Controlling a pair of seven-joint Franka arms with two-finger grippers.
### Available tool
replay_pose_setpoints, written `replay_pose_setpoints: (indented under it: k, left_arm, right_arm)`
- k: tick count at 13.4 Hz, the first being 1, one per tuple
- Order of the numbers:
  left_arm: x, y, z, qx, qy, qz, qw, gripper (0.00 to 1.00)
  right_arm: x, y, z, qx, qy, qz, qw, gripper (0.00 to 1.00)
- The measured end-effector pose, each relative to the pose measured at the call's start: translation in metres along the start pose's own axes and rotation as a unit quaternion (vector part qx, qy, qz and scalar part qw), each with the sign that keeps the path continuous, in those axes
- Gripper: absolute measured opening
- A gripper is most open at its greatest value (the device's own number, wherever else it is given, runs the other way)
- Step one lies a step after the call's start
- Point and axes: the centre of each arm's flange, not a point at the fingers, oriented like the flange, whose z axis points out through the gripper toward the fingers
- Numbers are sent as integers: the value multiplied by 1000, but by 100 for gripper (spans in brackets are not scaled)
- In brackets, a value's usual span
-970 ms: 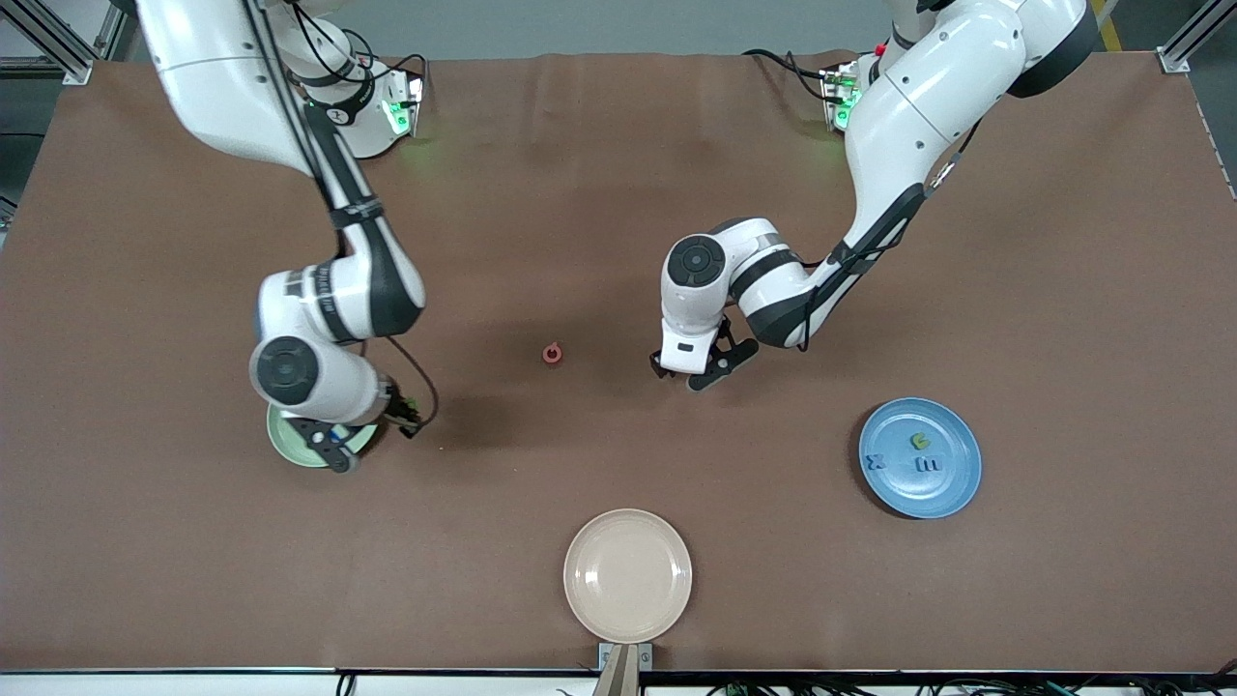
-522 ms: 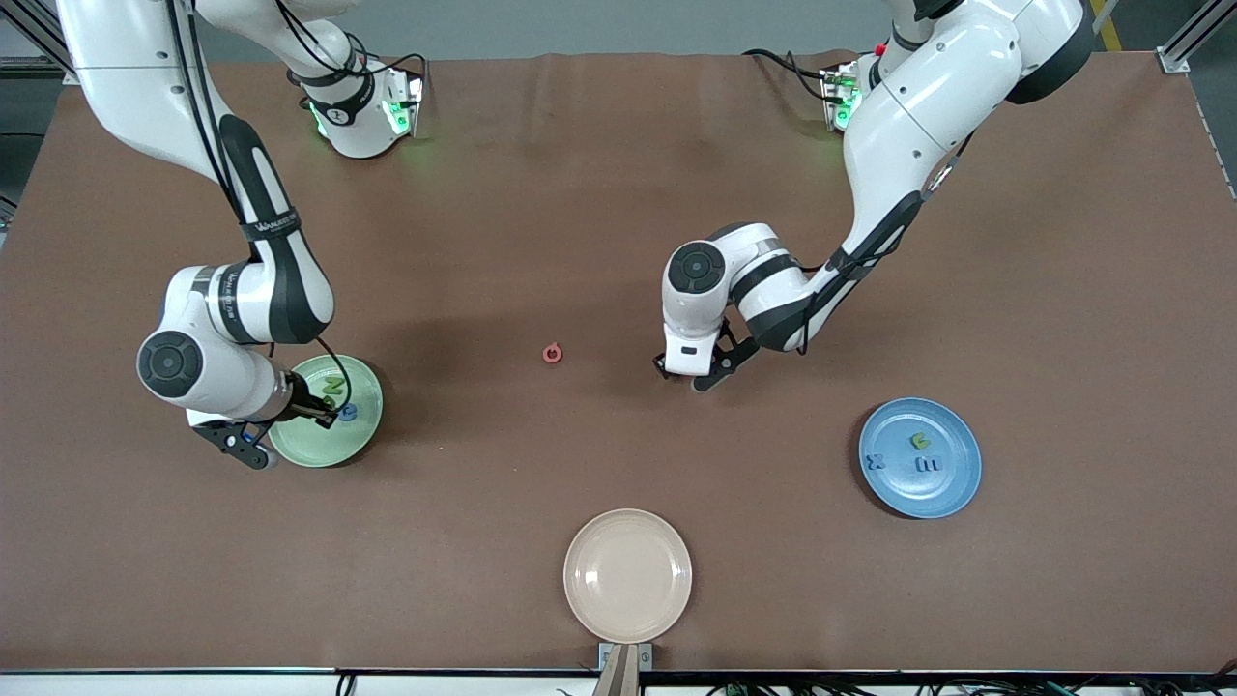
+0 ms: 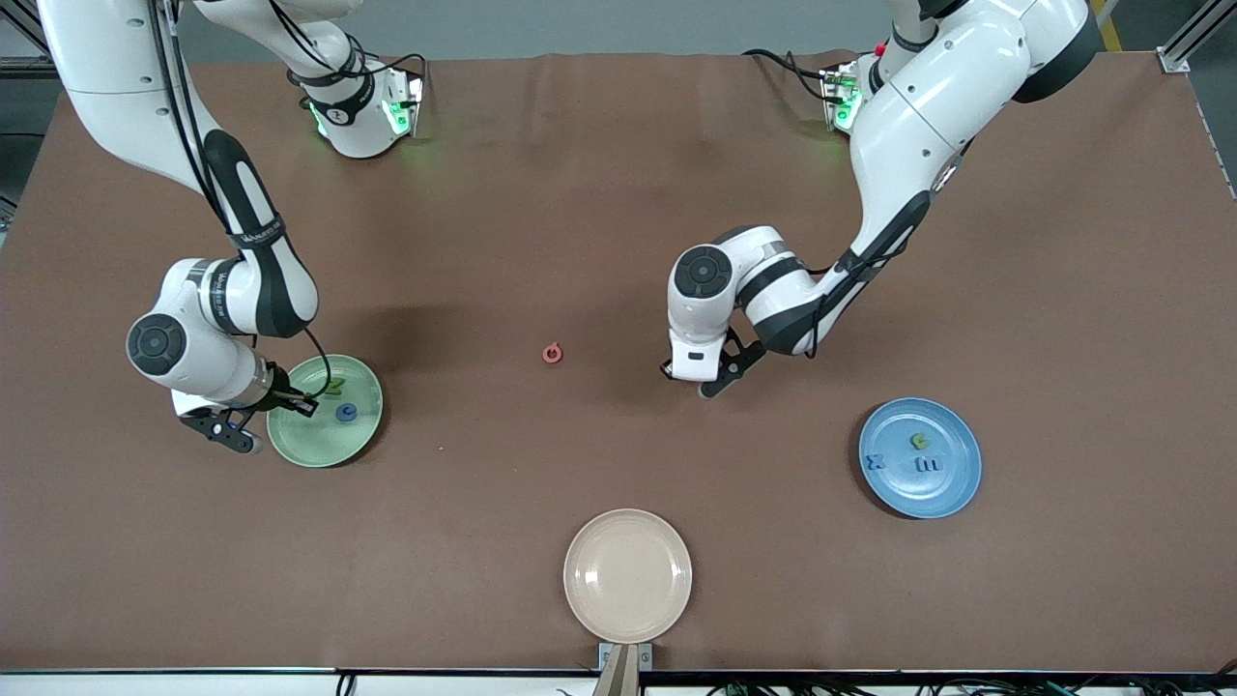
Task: Sort upper and lower case letters into plates
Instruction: 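Open the right gripper over the green plate while the left gripper grasps the d, then open the left gripper over the blue plate while the right gripper grasps the Q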
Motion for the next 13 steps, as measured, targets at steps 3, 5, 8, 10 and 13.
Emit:
replay_pose_setpoints:
  k: [3,5,8,10,13]
  left_arm:
    - [58,-5,-38,-18,24,-25,999,30]
    - [114,-22,-62,-21,44,-24,999,30]
    - [189,-58,-68,-12,53,-9,998,30]
    - [231,-86,-63,-2,52,4,999,30]
    - [278,-125,-51,11,45,9,999,30]
  right_arm:
    - [-6,4,9,-5,-11,-6,1000,33]
    - [-6,6,10,-6,-15,-12,1000,52]
    - [-2,2,-1,-8,-25,-18,999,81]
    - [1,-11,-29,-15,-51,-11,999,100]
    - [-16,-59,-74,-16,-50,31,998,100]
